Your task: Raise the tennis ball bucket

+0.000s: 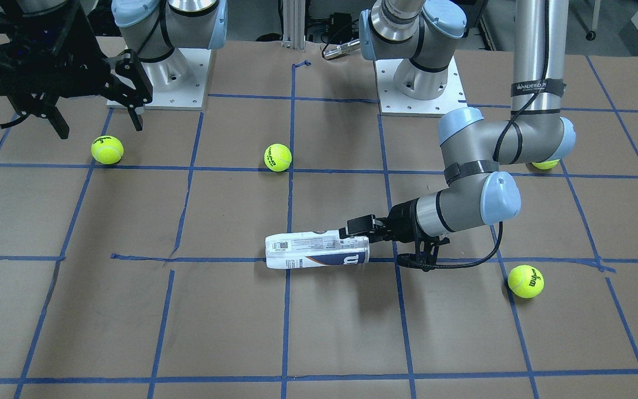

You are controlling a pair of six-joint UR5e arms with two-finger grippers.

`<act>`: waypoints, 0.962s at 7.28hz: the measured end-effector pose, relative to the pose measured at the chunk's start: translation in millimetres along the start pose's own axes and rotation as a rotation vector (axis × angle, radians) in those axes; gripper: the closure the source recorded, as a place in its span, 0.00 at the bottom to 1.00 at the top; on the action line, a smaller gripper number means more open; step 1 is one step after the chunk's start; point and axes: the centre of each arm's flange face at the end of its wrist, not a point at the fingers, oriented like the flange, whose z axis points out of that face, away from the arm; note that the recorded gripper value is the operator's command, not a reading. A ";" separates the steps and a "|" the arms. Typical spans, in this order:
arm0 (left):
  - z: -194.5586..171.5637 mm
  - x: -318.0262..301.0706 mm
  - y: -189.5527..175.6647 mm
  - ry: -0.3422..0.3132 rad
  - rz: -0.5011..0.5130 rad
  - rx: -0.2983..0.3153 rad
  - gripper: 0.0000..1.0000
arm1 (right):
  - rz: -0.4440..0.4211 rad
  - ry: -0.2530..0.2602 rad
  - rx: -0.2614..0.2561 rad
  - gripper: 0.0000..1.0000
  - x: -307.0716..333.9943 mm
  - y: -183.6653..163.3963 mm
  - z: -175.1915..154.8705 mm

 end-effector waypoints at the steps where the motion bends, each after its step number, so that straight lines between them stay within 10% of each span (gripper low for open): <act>1: 4.5 -1.6 -0.4 0.003 -0.003 -0.009 0.03 | 0.014 -0.001 -0.004 0.00 0.0 0.9 2.8; 3: 11.7 -0.4 -0.3 0.007 0.000 -0.020 0.09 | 0.073 0.000 -0.008 0.00 -0.8 1.9 4.3; 5: 15.8 4.3 0.2 0.010 -0.002 -0.023 0.99 | 0.145 0.000 -0.011 0.00 -1.8 3.0 5.4; 7: 11.7 9.4 -2.7 0.008 -0.040 -0.011 1.00 | 0.160 -0.005 -0.045 0.00 -2.9 7.5 21.9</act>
